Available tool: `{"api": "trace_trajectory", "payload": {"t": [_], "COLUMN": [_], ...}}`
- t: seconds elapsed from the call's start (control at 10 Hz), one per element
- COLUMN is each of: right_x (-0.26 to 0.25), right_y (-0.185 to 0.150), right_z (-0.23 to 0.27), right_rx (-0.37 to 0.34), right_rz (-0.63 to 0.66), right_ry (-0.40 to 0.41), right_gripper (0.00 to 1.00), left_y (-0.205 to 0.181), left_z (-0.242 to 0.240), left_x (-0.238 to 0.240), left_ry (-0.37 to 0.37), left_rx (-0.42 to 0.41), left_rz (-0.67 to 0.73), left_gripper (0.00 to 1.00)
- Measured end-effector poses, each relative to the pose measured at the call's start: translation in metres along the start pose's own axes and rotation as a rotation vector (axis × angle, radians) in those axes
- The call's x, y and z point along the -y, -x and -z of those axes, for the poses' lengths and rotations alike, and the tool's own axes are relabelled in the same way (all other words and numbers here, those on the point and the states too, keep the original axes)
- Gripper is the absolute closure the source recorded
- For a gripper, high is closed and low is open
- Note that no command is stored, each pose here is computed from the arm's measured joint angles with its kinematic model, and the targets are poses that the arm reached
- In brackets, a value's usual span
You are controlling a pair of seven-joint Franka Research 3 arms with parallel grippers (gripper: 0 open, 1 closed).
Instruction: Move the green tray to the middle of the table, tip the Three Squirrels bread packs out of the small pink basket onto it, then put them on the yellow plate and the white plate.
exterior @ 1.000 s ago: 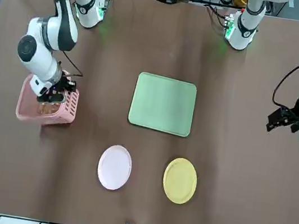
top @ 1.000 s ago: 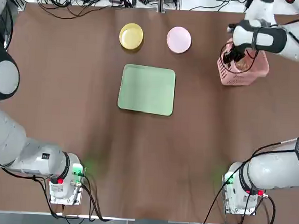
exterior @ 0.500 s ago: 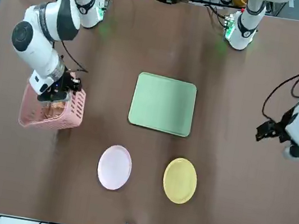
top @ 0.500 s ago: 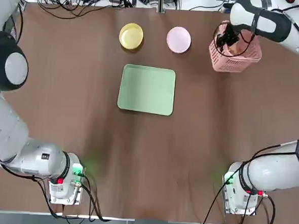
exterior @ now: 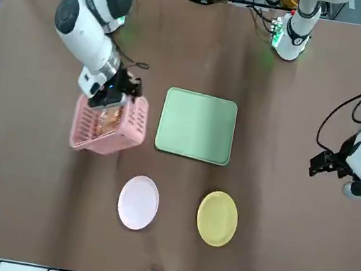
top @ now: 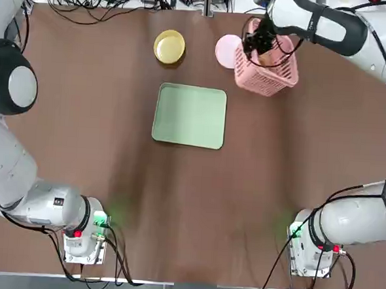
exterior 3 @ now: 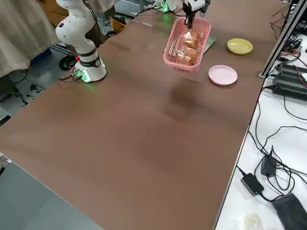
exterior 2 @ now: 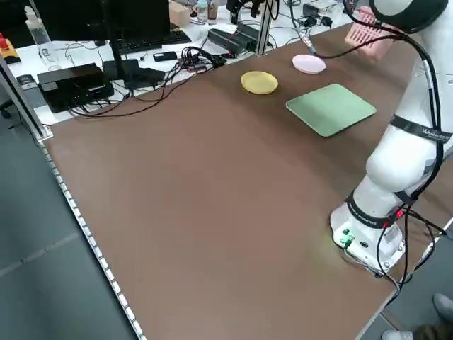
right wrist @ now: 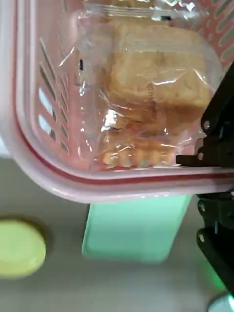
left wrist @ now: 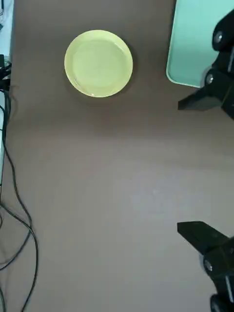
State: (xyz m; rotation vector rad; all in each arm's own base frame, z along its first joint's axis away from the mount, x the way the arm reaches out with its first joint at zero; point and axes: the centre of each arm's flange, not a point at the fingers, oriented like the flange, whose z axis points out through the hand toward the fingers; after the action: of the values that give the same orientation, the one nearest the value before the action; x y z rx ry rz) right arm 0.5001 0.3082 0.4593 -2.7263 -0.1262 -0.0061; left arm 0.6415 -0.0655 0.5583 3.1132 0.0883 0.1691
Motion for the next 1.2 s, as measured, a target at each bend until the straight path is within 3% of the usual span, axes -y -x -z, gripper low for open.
{"api": "trace_trajectory", "payload": {"t": [0.3, 0.7, 1.2], "right_x": [0.069, 0.122, 0.156], "right_y": [0.019, 0.042, 0.025], "right_z": [-0.044, -0.11, -0.138], "right_rx": [-0.063, -0.12, -0.094], "right_rz": [0.023, -0.033, -0.093], "right_ry": [-0.167, -0.358, -0.509], "right_gripper": [0.94, 0.94, 0.94], "left_y": [0.0, 0.0, 0.0], "left_z": [0.008, 0.012, 0.011], "left_x": [0.009, 0.023, 0.02], "left_ry": [-0.001, 0.005, 0.006], "left_rx": [-0.01, -0.013, -0.01], "left_rz": [0.012, 0.035, 0.03], "left_gripper": [0.0, 0.0, 0.0]}}
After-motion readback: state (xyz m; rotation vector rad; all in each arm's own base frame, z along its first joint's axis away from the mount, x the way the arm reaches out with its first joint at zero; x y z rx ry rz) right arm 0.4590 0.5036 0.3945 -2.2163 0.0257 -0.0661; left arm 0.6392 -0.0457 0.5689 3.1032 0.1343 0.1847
